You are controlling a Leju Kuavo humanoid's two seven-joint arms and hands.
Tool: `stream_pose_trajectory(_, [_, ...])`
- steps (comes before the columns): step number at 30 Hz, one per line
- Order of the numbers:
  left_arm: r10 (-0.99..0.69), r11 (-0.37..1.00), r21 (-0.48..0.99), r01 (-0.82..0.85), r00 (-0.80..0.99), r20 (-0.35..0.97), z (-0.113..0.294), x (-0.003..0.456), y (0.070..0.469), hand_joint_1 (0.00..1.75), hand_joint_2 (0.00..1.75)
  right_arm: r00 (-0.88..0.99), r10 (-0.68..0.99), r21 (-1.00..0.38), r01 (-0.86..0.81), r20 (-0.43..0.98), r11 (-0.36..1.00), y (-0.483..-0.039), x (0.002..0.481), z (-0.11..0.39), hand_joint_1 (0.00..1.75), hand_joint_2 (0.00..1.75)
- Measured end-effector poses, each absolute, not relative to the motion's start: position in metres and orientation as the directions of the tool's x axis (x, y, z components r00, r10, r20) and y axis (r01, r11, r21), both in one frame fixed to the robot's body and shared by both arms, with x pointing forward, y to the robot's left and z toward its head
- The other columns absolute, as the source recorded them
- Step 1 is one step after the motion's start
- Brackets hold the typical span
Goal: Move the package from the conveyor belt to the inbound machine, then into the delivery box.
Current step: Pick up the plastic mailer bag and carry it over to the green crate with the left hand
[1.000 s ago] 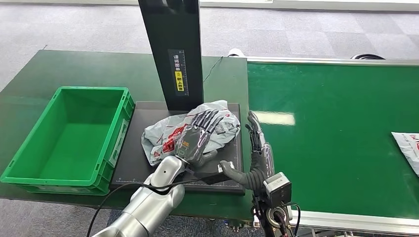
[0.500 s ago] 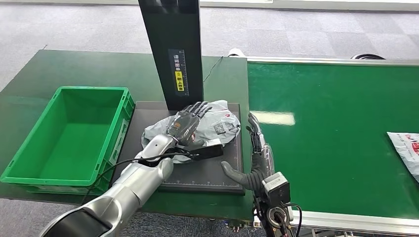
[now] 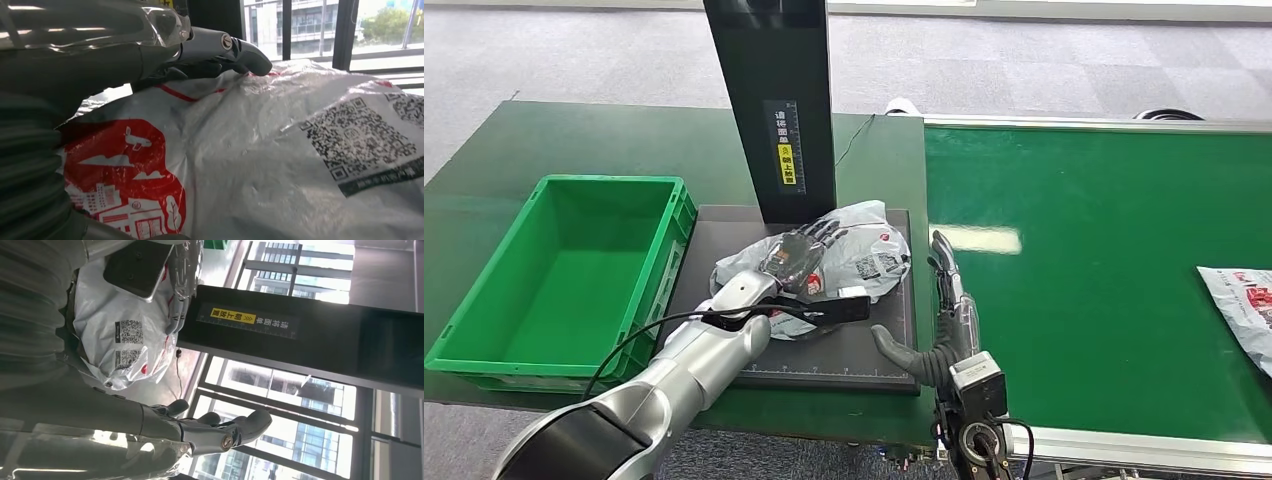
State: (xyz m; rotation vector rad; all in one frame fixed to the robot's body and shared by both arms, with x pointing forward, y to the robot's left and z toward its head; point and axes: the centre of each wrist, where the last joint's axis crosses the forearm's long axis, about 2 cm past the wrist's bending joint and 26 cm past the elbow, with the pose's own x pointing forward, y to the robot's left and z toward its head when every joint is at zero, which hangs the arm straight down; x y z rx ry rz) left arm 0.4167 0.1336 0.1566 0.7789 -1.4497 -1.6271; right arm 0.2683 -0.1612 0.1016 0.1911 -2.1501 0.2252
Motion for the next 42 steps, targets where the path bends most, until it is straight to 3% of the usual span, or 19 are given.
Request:
stream_pose_trajectory(14, [-0.849,-0.088,0.980,0.178,-0.528,0.020,0.148,0.411,0.129,0.00,1.75,-0.539,-0.051,-0.079,-0.215,0.841,0.973,-0.161,0.264,0.097,0.00,1.75])
stream_pose_trajectory(15, [-0.848,-0.090,0.980,0.179,-0.529,0.019,0.148,0.411,0.128,0.34,1.75,-0.539,-0.051,-0.079,-0.215,0.841,0.973,-0.161,0.263,0.097,0.00,1.75])
stream_pose_trajectory(18, [-0.844,-0.095,0.979,0.180,-0.536,0.017,0.148,0.411,0.128,1.63,1.75,-0.538,-0.052,-0.077,-0.215,0.842,0.974,-0.161,0.263,0.097,0.00,1.75])
stream_pose_trajectory(19, [-0.840,-0.095,0.979,0.181,-0.543,0.019,0.147,0.410,0.128,1.72,1.75,-0.537,-0.054,-0.074,-0.214,0.842,0.974,-0.161,0.263,0.097,0.00,1.75])
stream_pose_trajectory(35, [-0.781,-0.043,0.978,0.204,-0.617,0.094,0.131,0.394,0.116,1.75,1.75,-0.504,-0.100,-0.018,-0.225,0.858,0.974,-0.161,0.257,0.090,0.00,1.75])
stream_pose_trajectory(42, [-0.739,0.147,0.983,0.112,-0.648,0.184,0.128,0.389,0.116,1.75,1.75,-0.491,-0.103,-0.017,-0.235,0.865,0.972,-0.159,0.256,0.087,0.00,1.75])
